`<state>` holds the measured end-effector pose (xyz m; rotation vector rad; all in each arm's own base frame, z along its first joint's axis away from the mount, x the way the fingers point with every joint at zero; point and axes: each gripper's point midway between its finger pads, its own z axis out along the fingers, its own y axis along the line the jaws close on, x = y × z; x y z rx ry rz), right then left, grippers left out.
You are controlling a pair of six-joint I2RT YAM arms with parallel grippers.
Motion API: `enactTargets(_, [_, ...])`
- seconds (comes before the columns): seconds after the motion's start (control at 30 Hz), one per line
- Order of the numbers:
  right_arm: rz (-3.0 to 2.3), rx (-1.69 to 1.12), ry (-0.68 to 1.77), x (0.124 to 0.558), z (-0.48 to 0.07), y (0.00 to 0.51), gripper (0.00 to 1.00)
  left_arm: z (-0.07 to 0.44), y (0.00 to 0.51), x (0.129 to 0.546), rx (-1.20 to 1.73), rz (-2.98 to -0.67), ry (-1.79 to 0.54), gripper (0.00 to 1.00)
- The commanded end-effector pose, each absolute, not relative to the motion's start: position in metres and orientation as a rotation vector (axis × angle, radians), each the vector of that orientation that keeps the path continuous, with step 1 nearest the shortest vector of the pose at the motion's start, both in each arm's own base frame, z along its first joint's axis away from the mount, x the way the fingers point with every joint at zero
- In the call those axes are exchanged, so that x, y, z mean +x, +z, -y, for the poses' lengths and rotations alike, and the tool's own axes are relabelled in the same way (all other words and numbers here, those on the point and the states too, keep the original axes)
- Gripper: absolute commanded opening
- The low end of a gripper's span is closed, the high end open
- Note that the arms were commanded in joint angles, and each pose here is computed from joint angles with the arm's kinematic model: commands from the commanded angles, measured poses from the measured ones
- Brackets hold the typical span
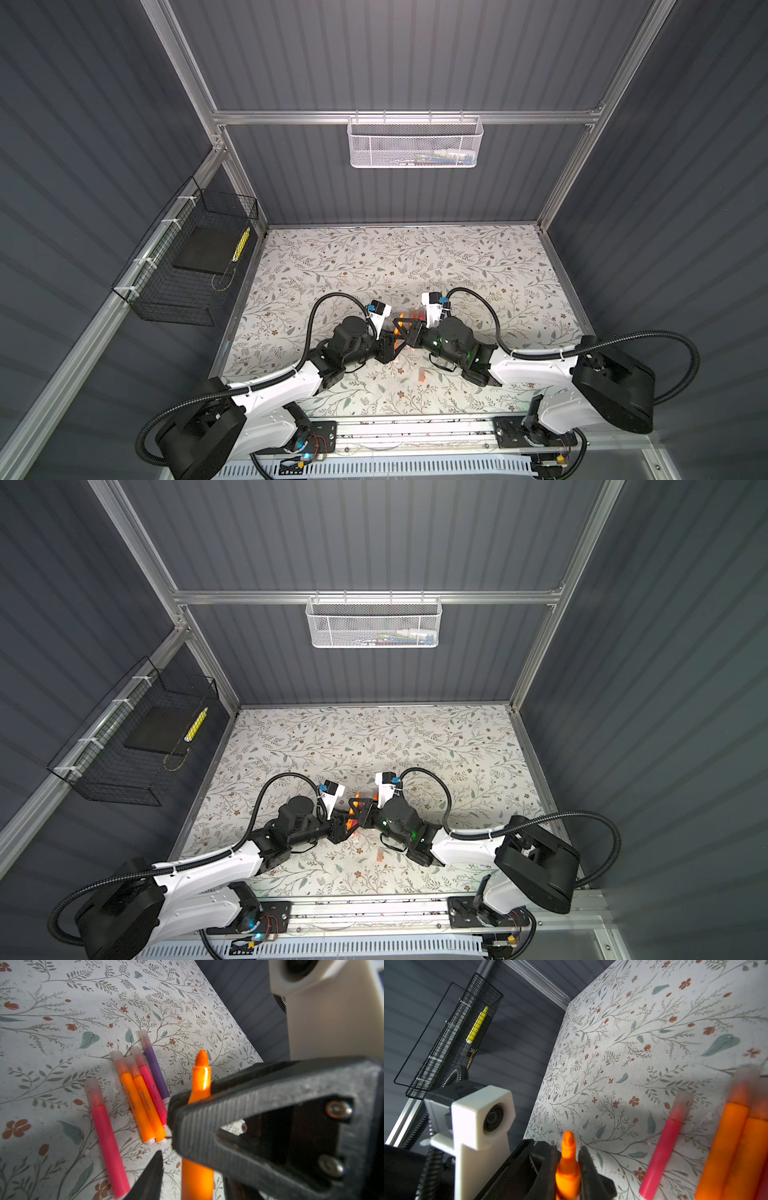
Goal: Insert the pens into the pen caps
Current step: 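Raise the orange marker upright with the left gripper while the right gripper approaches, then move the right gripper back over the pale pink cap nearer the robot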
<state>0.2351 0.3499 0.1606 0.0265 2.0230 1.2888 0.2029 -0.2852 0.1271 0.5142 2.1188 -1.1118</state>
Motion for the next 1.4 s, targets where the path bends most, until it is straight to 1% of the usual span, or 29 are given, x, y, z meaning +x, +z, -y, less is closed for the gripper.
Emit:
enactTargets(0.0, [-1.987,-0.003,1.317,0.232,-0.358,0.176,0.05,0.29,0.136,0.201,0.539,-2.064,-1.138,0.47])
enactTargets(0.03, [-1.986,-0.003,1.317,0.232,-0.358,0.176,0.05,0.29,0.136,0.201,0.539,-2.065,-1.137,0.46])
enactTargets(0.07, [-1.986,-0.005,1.319,0.232,-0.359,0.176,0.05,0.29,0.136,0.201,0.539,-2.062,-1.136,0.43])
enactTargets(0.23, [-1.983,-0.003,1.319,0.232,-0.359,0.176,0.05,0.288,0.138,0.202,0.527,-2.059,-1.133,0.19])
enactTargets(0.27, [-1.982,-0.005,1.321,0.231,-0.359,0.177,0.05,0.288,0.138,0.202,0.526,-2.058,-1.132,0.15])
enactTargets(0.33, [-1.981,-0.003,1.321,0.231,-0.358,0.177,0.04,0.288,0.137,0.202,0.525,-2.061,-1.13,0.11])
enactTargets(0.43, [-1.978,-0.001,1.319,0.231,-0.357,0.177,0.04,0.287,0.137,0.202,0.521,-2.061,-1.128,0.08])
enactTargets(0.53, [-1.977,0.005,1.313,0.231,-0.356,0.177,0.04,0.287,0.138,0.202,0.519,-2.059,-1.13,0.08])
enactTargets(0.57, [-1.975,0.007,1.307,0.232,-0.355,0.176,0.04,0.288,0.138,0.202,0.521,-2.06,-1.13,0.11])
enactTargets(0.67, [-1.967,0.019,1.287,0.234,-0.351,0.176,0.04,0.288,0.137,0.202,0.525,-2.06,-1.129,0.31])
enactTargets(0.7, [-1.965,0.024,1.276,0.234,-0.349,0.177,0.04,0.287,0.137,0.202,0.525,-2.06,-1.128,0.33])
enactTargets(0.77, [-1.961,0.035,1.254,0.236,-0.345,0.177,0.04,0.288,0.138,0.201,0.528,-2.059,-1.129,0.34])
enactTargets(0.87, [-1.957,0.047,1.234,0.237,-0.34,0.176,0.05,0.288,0.138,0.201,0.534,-2.058,-1.13,0.31])
enactTargets(0.93, [-1.959,0.042,1.231,0.237,-0.34,0.176,0.05,0.288,0.139,0.201,0.535,-2.058,-1.133,0.26])
enactTargets(1.1, [-1.971,0.042,1.228,0.238,-0.344,0.173,0.07,0.286,0.14,0.201,0.523,-2.056,-1.127,0.08])
enactTargets(1.13, [-1.974,0.038,1.232,0.238,-0.345,0.173,0.09,0.286,0.14,0.201,0.52,-2.056,-1.124,0.04])
enactTargets(1.17, [-1.973,0.033,1.233,0.238,-0.345,0.173,0.13,0.285,0.14,0.202,0.515,-2.056,-1.119,0.0])
enactTargets(1.27, [-1.97,0.024,1.218,0.237,-0.343,0.174,0.37,0.278,0.136,0.208,0.473,-2.086,-1.054,0.0])
enactTargets(1.33, [-1.971,0.031,1.181,0.237,-0.333,0.172,0.48,0.265,0.129,0.218,0.399,-2.128,-0.962,0.0])
enactTargets(1.37, [-1.971,0.038,1.155,0.237,-0.326,0.172,0.52,0.257,0.126,0.223,0.348,-2.141,-0.909,0.0])
